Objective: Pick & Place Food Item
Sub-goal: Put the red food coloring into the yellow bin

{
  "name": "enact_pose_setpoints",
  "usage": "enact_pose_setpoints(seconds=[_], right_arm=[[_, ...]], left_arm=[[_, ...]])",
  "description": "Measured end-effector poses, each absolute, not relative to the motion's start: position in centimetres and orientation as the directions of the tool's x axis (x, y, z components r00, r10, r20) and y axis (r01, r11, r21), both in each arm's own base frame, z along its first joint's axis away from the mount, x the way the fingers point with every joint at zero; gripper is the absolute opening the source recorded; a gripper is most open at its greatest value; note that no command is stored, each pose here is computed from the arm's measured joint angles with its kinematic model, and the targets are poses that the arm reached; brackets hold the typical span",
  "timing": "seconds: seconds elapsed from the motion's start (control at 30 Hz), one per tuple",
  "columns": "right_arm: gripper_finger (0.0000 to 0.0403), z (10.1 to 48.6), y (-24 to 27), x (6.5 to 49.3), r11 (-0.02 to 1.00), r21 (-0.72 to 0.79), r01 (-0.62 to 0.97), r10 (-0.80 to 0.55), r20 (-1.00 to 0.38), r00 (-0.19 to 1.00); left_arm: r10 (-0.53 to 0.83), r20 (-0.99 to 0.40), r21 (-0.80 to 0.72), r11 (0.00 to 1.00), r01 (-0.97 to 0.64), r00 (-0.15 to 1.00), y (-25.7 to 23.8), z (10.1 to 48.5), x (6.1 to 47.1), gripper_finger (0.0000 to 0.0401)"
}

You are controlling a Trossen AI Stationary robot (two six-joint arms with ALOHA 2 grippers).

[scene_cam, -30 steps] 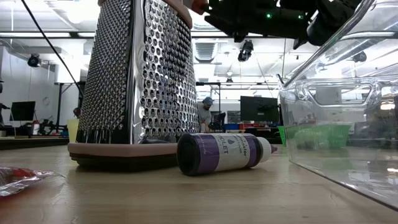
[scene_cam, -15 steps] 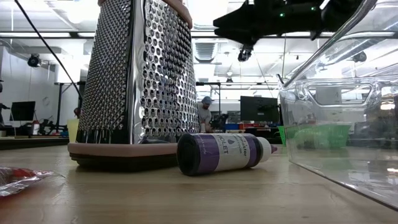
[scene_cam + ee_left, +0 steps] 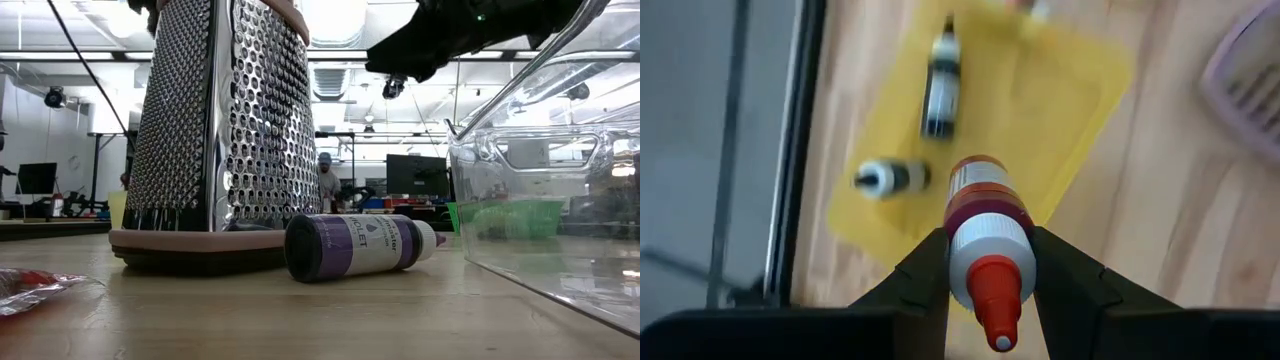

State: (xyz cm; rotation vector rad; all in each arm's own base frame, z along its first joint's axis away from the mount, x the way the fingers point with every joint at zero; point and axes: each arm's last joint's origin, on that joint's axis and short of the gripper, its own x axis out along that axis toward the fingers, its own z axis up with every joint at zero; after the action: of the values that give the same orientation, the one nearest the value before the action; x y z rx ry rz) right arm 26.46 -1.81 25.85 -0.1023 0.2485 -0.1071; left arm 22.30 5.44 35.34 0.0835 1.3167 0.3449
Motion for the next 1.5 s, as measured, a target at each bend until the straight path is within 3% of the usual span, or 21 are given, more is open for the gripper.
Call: enact_pose_setpoints(seconds=[0.2,0.47,0.87,1.13,1.5], right_arm=[[0.0247,25.4,-0.8,26.2,0.990,-0.117,0.079,-0.111,-0.294,0.949],[0.0247,24.9,0.7,26.0,0.994,-0.105,0.022,-0.057,-0.347,0.936],[0.0247,24.5,2.0,25.8,0.993,-0.113,-0.021,-0.024,-0.387,0.922],[0.0247,24.5,2.1,25.8,0.993,-0.114,-0.026,-0.021,-0.390,0.921],[0.0247,24.5,2.1,25.8,0.993,-0.113,-0.027,-0.019,-0.389,0.921]], left_arm=[[0.269,-0.962,0.254,0.947,-0.198,0.052,6.8,32.9,23.7,0.0107],[0.195,-0.980,0.197,0.959,-0.203,-0.029,9.0,30.7,25.2,0.0107],[0.069,-0.997,0.060,0.958,-0.282,0.022,11.9,29.3,25.0,0.0107],[0.019,-0.999,0.007,0.953,-0.301,0.036,12.8,26.2,24.5,0.0107],[0.007,-0.999,-0.005,0.946,-0.323,0.036,13.6,24.1,23.8,0.0107]])
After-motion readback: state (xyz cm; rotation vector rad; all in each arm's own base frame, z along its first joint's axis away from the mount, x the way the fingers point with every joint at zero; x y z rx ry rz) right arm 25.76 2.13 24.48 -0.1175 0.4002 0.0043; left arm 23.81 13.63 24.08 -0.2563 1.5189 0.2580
